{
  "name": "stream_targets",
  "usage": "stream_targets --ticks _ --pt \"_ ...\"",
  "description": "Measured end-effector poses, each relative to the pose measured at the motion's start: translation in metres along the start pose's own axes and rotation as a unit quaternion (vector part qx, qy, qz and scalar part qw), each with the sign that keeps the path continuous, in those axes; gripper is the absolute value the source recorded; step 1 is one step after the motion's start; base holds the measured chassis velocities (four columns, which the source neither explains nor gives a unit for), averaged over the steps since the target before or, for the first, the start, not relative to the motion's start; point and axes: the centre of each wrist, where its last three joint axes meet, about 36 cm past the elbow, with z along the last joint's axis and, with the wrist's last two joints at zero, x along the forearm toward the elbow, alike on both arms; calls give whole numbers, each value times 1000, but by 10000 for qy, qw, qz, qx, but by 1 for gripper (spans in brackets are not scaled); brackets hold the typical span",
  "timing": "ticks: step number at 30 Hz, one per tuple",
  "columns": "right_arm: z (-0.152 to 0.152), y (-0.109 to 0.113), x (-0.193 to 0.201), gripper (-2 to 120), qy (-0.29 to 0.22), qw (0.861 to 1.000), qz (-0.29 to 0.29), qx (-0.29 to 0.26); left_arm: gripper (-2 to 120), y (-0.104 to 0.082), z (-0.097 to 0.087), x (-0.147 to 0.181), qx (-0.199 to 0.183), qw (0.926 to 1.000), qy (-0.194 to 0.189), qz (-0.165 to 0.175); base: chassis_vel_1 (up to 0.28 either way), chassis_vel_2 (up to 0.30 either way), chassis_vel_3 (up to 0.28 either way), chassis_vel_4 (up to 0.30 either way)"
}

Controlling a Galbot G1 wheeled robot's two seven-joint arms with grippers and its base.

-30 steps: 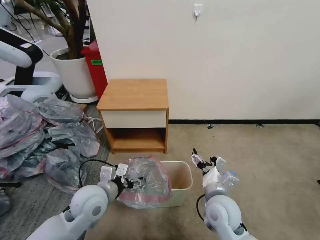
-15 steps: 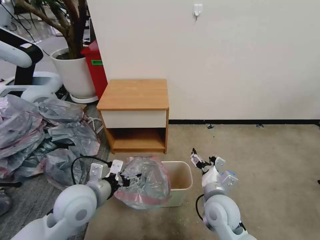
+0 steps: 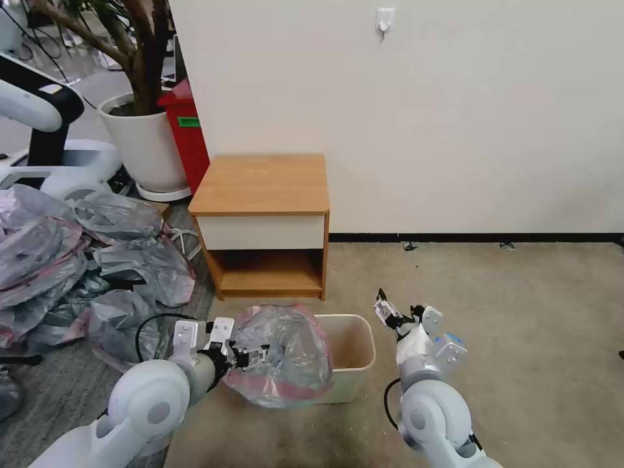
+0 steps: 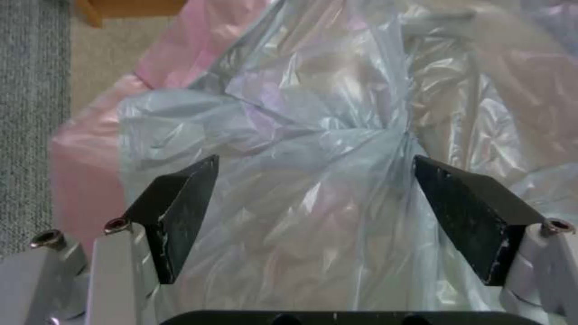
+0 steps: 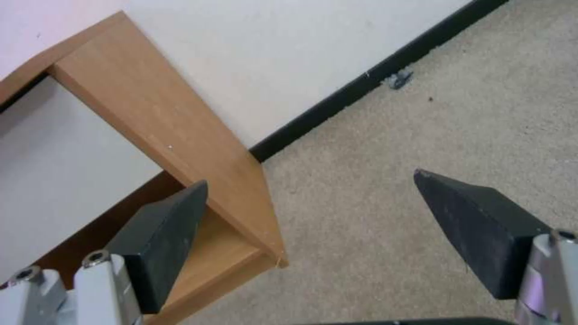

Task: Pick up the garbage bag from the table and place it over the trash can.

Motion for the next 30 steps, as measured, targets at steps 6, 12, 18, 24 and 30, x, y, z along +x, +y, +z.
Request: stream_targets --ticks 6,12,18,24,30 --pt "1 -1 -1 89 7 10000 18 0 83 -2 2 -8 1 10000 80 -14 0 0 0 0" --pt "3 -2 -3 88 6 10000 42 -6 83 -4 3 -15 -16 9999 137 -5 0 0 0 0" --pt "6 -4 -4 88 3 10000 72 1 83 -5 3 -20 -31 9998 184 -7 0 0 0 0" --pt "7 -5 -6 86 -8 10000 97 7 83 -6 3 -27 -72 9997 229 -30 0 0 0 0" --pt "9 -7 -9 84 -2 9999 125 14 83 -11 2 -35 -97 9995 296 -55 0 0 0 0"
